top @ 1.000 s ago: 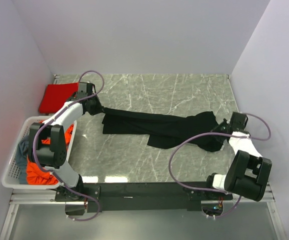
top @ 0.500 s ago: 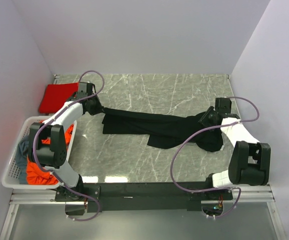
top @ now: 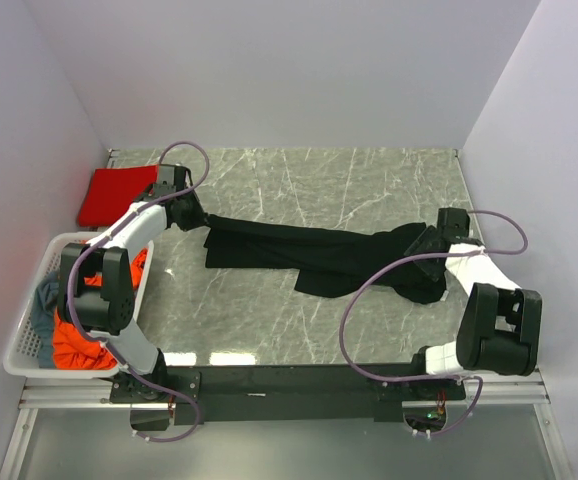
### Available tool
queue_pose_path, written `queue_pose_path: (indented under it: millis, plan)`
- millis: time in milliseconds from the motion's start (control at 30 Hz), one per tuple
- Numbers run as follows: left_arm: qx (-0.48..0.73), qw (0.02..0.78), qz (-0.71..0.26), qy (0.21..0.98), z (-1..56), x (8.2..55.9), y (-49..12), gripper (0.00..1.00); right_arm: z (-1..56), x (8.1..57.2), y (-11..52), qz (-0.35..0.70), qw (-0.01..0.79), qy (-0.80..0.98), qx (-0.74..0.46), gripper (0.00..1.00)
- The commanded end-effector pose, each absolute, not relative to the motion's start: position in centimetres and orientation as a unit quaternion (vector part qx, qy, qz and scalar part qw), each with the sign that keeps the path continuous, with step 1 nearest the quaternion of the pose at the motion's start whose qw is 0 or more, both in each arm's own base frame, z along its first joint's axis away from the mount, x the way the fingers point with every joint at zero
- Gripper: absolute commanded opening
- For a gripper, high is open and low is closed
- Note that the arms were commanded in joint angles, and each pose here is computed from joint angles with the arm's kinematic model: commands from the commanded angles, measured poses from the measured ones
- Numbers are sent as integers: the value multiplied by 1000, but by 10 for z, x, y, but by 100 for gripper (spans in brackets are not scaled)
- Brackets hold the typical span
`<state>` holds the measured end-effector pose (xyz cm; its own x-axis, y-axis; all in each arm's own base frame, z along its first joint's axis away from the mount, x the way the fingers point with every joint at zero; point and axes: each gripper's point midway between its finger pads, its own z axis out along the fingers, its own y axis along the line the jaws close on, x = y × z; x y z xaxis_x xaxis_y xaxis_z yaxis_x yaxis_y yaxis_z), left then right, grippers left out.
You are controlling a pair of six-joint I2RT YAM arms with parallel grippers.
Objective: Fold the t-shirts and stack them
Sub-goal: Flatten the tshirt out
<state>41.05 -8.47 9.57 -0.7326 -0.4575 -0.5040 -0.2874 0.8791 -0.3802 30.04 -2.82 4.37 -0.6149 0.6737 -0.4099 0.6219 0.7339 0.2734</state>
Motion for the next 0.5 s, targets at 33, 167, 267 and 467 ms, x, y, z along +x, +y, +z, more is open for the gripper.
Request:
queue_pose_path:
  millis: [33,167,267,467]
  plan:
    - [-191,323,-145,915,110,422,-87,1,56,307,-24,91,281,892,341,62]
    - [-192,323,-145,915,110,421,-87,1,68,311,-9,134,281,893,325,61]
    - [-192,323,-142,916,109,421,-86,1,91,310,11,161,288,894,303,60]
    - [-192,323,-143,915,110,422,-86,1,122,298,44,194,326,897,228,60]
